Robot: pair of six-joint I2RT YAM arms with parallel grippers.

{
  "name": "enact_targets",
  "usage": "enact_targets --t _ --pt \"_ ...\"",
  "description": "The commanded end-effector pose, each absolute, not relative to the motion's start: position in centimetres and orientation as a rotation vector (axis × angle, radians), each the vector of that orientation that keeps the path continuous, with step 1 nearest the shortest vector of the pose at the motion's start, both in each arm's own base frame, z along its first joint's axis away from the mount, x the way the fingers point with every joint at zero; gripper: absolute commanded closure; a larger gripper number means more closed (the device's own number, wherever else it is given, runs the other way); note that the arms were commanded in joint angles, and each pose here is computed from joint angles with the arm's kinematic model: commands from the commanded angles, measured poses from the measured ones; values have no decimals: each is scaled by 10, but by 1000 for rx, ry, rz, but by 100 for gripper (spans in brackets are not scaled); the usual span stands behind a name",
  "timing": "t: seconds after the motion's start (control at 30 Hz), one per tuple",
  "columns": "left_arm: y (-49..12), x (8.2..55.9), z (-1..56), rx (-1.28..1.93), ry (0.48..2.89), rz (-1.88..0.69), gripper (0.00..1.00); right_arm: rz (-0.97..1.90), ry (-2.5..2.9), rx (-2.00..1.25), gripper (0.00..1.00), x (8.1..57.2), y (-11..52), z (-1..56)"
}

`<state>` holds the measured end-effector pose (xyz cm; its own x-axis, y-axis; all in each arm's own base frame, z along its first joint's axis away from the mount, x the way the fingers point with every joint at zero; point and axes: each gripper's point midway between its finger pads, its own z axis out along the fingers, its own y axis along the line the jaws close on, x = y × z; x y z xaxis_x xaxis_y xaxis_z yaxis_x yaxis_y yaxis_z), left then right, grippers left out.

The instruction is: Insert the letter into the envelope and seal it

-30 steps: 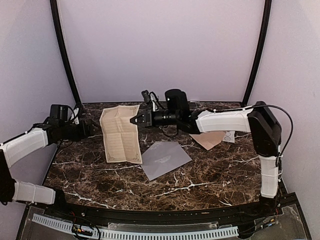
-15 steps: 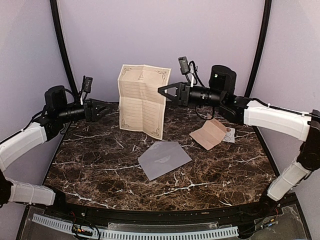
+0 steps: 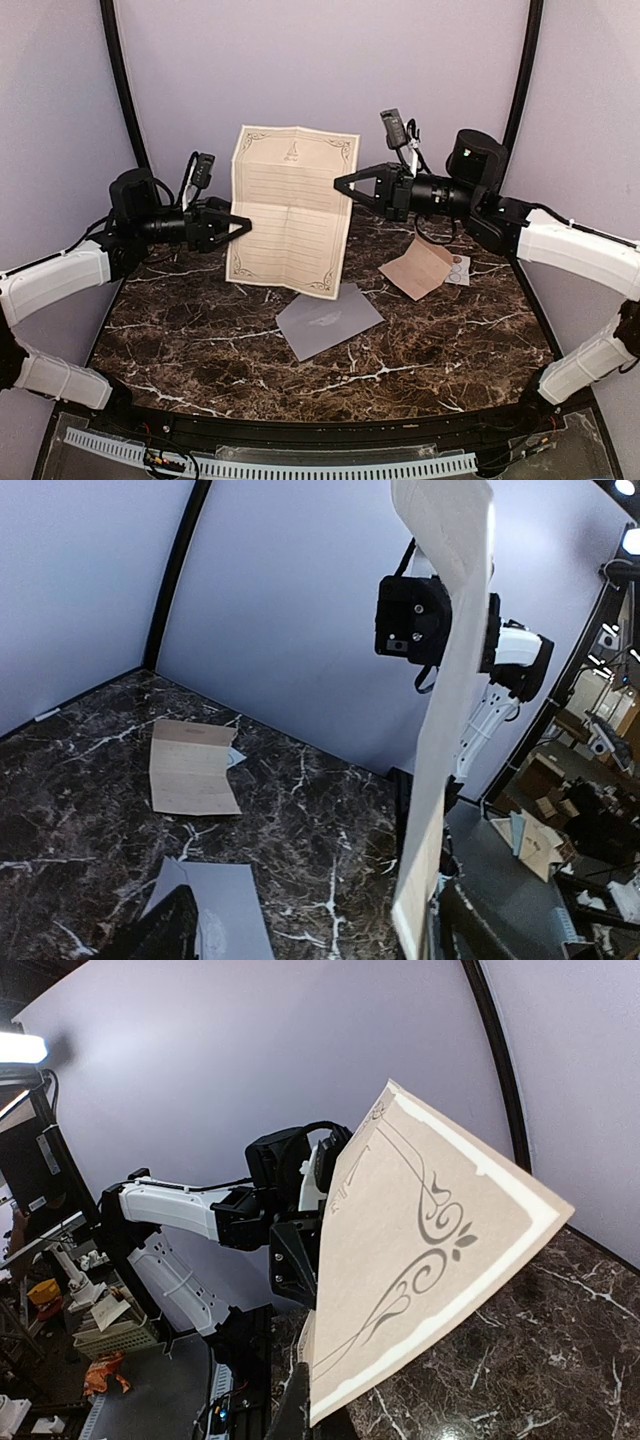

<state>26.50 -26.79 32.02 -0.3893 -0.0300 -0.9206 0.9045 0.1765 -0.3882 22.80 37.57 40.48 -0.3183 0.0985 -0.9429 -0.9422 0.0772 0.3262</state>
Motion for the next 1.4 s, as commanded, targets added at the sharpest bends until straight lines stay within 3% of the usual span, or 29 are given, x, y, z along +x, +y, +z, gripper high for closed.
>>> enact_targets --t 0.0,0.1,0.47,0.63,0.67,0.77,0.87,1.03,1.37 --pt "-268 243 337 927 1483 -1391 32 1415 1390 -901 100 230 375 407" --pt "-270 241 335 935 1487 -1418 53 1424 1373 -888 100 231 375 407" --pt "-275 248 325 917 1534 -1427 98 1383 1396 -893 100 241 380 400" --pt "-274 254 324 909 1551 -1383 100 1365 1415 -858 100 245 374 394" --pt "-274 256 323 900 1558 -1372 100 1358 1421 -840 97 248 371 395" --pt "-271 258 323 902 1554 -1314 100 1321 1413 -760 51 256 354 398" --pt "-268 260 324 896 1558 -1260 100 1275 1397 -633 26 267 324 404" --pt "-268 251 327 937 1528 -1251 100 1188 1424 -467 11 289 278 405" --pt "-286 237 315 1035 1573 -1237 100 1092 1569 -674 3 291 292 391"
